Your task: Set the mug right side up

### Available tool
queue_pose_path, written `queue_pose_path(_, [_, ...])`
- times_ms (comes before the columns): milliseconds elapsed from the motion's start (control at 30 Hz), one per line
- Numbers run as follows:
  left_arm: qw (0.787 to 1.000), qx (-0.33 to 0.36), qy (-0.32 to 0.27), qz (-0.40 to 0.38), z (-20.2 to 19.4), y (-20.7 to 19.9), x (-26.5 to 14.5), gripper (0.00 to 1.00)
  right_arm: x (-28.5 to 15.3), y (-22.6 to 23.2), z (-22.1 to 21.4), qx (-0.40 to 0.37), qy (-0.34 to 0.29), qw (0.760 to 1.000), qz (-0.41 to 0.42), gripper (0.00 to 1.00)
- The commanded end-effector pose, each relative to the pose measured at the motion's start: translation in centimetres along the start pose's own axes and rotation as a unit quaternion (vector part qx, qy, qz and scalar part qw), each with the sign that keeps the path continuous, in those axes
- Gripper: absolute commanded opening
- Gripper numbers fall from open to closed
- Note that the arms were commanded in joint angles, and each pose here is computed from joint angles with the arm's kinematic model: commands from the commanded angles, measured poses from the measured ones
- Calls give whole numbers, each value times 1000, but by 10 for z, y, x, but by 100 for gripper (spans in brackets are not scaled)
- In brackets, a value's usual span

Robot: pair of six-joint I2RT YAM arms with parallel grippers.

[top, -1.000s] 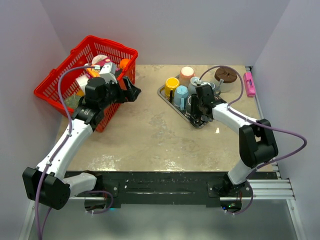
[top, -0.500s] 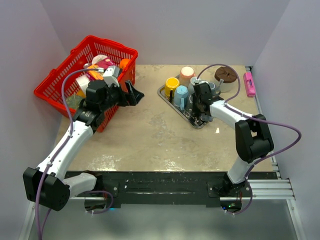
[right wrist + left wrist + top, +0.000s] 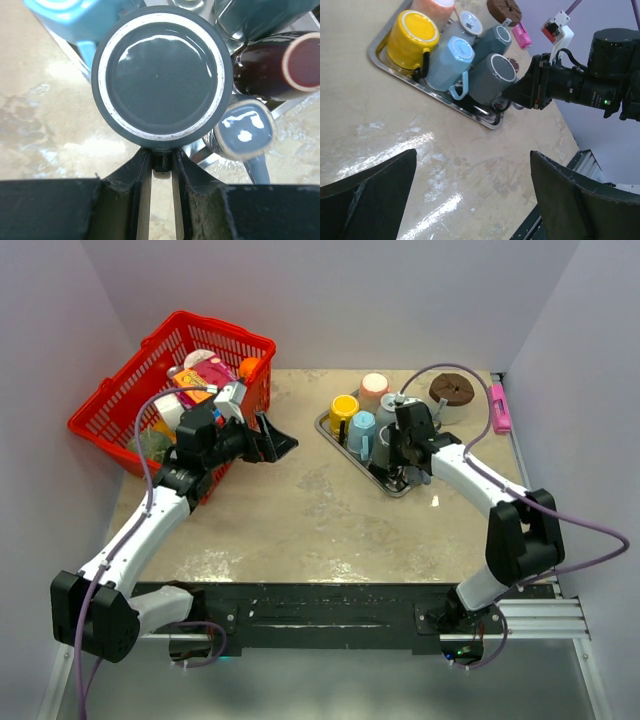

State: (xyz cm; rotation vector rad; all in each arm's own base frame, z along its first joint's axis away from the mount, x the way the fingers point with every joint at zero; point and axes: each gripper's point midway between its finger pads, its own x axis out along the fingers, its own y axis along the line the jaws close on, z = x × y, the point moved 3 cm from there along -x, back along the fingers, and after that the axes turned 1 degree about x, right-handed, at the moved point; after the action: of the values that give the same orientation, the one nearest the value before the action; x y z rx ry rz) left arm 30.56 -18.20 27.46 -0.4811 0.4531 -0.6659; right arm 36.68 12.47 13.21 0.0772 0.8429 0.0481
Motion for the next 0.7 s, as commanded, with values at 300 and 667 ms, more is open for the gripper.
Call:
queue_pose_path(300, [987,-63,24,-145,-28,-42,9,99,-86,18,44,61,-93,990,88,0])
queue_pose_path(667, [970,-90,26,-225,-41,-81,10,99,-169,73,69,131,-172,921,325,0])
